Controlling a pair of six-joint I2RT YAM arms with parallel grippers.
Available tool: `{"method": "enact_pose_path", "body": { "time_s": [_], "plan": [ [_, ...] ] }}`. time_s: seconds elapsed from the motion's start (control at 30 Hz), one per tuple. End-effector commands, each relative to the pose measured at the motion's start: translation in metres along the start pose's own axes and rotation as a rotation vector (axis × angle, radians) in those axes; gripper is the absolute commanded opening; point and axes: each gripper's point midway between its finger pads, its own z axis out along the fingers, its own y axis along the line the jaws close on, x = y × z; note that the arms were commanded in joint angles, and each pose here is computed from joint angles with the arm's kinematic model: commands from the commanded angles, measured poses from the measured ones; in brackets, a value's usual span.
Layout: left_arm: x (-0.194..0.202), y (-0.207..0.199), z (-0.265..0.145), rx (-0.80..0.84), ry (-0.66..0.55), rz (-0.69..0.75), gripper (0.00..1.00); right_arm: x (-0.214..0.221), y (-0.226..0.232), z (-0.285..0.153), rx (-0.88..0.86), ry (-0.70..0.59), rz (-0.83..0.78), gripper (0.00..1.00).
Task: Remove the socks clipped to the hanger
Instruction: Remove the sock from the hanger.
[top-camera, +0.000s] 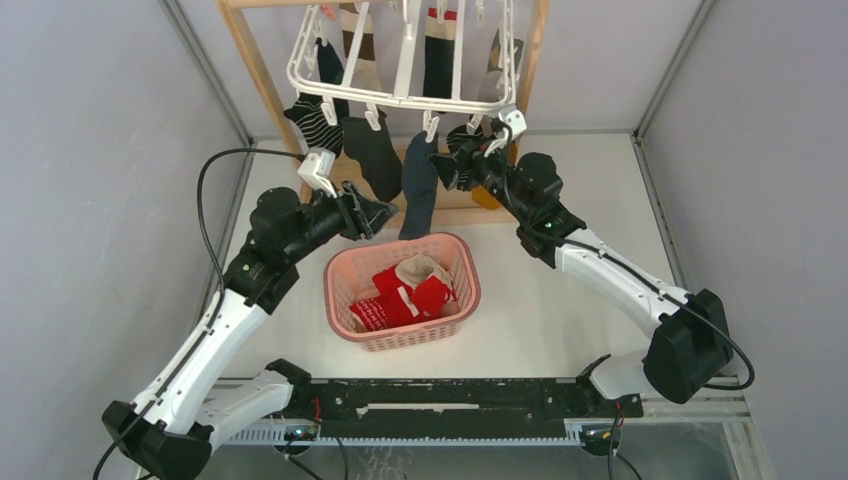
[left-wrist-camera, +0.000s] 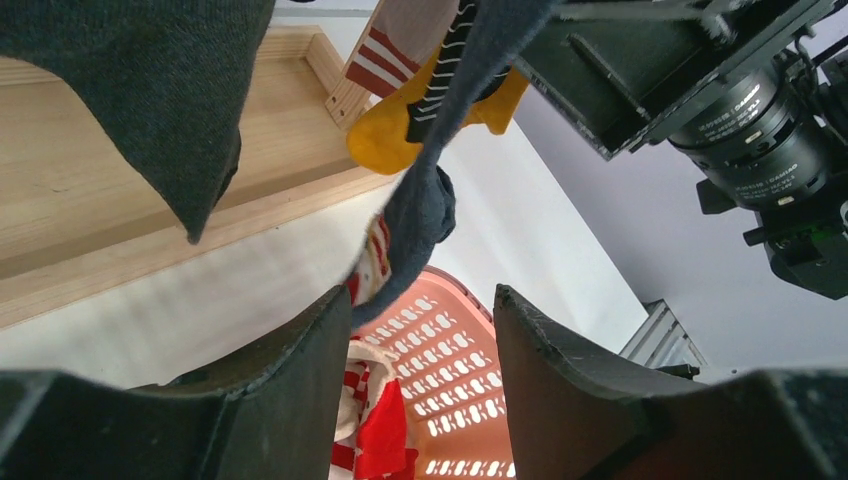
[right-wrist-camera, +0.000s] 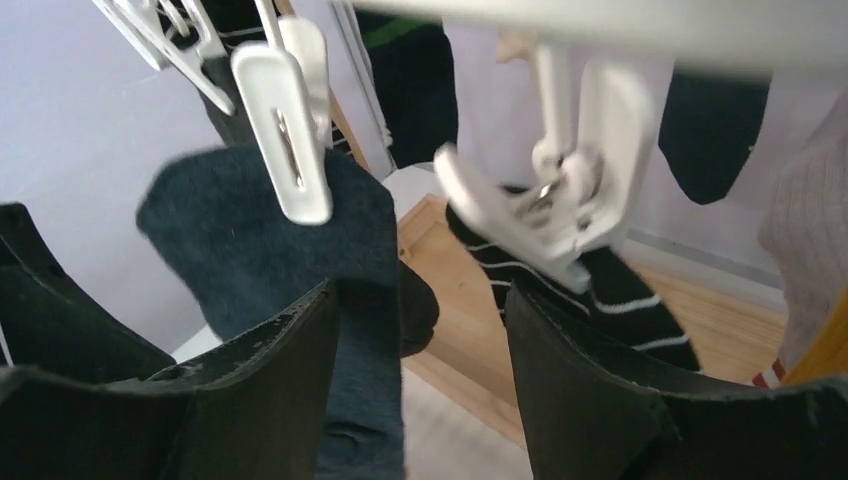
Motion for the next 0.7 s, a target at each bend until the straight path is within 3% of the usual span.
{"method": "enact_pose_path", "body": {
  "time_s": [0.0,0.2,0.3,0.37,0.53,0.67],
  "plan": [
    [-0.016,-0.01,0.002,0.039,-0.036,0.019,0.59,-0.008,0.002,-0.007,-0.011,-0.044,-0.069,0.7],
    [-0.013,-0.01,0.006,0.049,-0.022,0.014,0.56,0.01,0.02,-0.003,-0.21,-0.023,-0.065,0.8],
    [-0.012,-0.01,0.006,0.053,-0.021,0.018,0.56,0.021,0.024,0.002,-0.28,-0.008,-0.02,0.79],
    [-0.012,-0.01,0.006,0.052,-0.02,0.023,0.56,0.022,0.027,0.004,-0.302,-0.01,-0.011,0.69],
    [-0.01,-0.009,0.007,0.055,-0.013,0.021,0.55,0.021,0.029,0.004,-0.3,-0.011,-0.001,0.16],
    [-0.01,-0.011,0.007,0.063,-0.013,0.018,0.55,0.014,0.028,0.001,-0.268,-0.019,-0.009,0.06]
  ]
}}
